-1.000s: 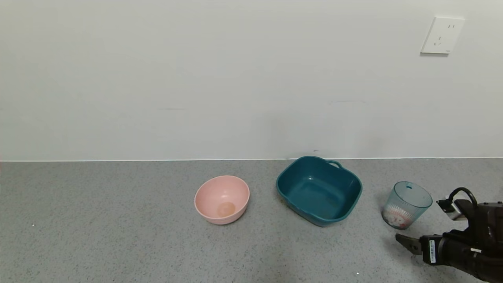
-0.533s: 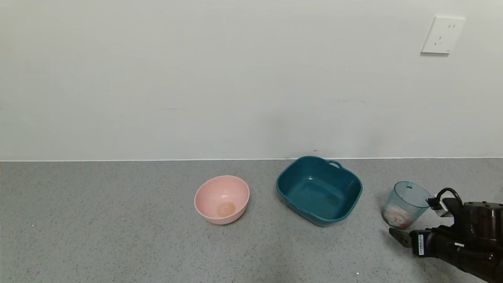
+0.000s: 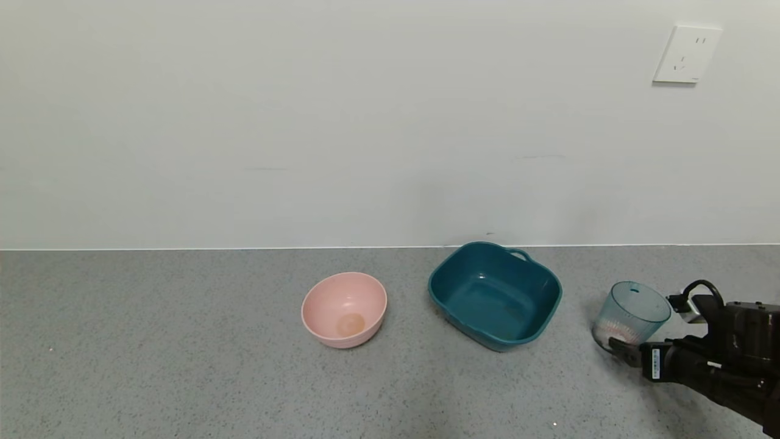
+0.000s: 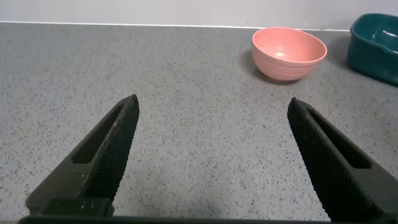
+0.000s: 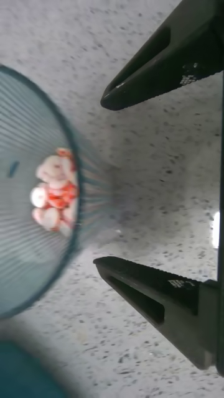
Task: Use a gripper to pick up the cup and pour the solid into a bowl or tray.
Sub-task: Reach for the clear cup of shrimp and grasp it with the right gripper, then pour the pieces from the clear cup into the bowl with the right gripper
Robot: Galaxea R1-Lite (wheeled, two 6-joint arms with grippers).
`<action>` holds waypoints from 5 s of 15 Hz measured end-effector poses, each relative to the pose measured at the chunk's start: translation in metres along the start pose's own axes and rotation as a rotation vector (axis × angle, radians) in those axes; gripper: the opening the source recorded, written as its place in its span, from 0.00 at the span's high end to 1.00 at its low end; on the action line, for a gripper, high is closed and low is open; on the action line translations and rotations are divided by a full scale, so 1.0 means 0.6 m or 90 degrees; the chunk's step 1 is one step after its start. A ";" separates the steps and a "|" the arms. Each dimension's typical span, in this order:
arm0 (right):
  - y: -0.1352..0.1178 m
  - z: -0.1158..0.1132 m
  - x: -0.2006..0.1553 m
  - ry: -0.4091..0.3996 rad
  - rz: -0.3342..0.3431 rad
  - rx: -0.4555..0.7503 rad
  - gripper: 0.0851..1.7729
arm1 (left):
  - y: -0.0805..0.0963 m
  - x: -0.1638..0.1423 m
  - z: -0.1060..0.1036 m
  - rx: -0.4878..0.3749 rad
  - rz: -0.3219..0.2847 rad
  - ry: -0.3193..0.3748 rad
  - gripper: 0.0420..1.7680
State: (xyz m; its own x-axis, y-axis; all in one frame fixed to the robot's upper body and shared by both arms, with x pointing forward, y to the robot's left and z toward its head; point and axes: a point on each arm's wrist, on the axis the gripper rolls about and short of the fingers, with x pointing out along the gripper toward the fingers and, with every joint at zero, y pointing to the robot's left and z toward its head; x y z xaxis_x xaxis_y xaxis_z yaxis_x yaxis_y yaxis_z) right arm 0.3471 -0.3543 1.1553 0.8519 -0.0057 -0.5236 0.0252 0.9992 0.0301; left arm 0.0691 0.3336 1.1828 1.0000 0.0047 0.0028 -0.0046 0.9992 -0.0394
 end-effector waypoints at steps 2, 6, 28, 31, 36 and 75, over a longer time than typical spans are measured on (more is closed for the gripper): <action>0.000 0.007 0.002 -0.019 0.001 -0.001 0.04 | 0.000 0.000 0.000 0.000 0.000 0.000 0.03; 0.001 0.017 0.008 -0.036 0.004 -0.001 0.04 | 0.000 0.000 0.000 0.000 0.000 0.000 0.03; 0.004 0.021 0.042 -0.034 0.009 -0.003 0.27 | 0.000 0.000 0.000 0.000 0.000 0.000 0.03; 0.005 0.025 0.045 -0.033 0.009 -0.005 0.27 | 0.000 0.000 0.000 0.000 0.000 0.000 0.03; 0.008 0.044 0.042 0.002 0.011 -0.013 0.27 | 0.000 0.000 0.000 0.000 0.000 0.000 0.03; 0.172 0.326 -0.014 -0.005 -0.167 -0.823 0.27 | 0.000 0.000 0.000 0.000 0.000 0.000 0.03</action>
State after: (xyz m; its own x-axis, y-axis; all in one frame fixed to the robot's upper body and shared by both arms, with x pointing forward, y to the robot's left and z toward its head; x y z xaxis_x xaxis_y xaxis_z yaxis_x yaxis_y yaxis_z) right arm 0.4447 -0.2590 1.3294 0.9016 -0.1997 -0.3838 -0.3215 0.2843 -0.9032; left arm 0.0691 0.3336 1.1828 1.0000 0.0047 0.0028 -0.0046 0.9992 -0.0394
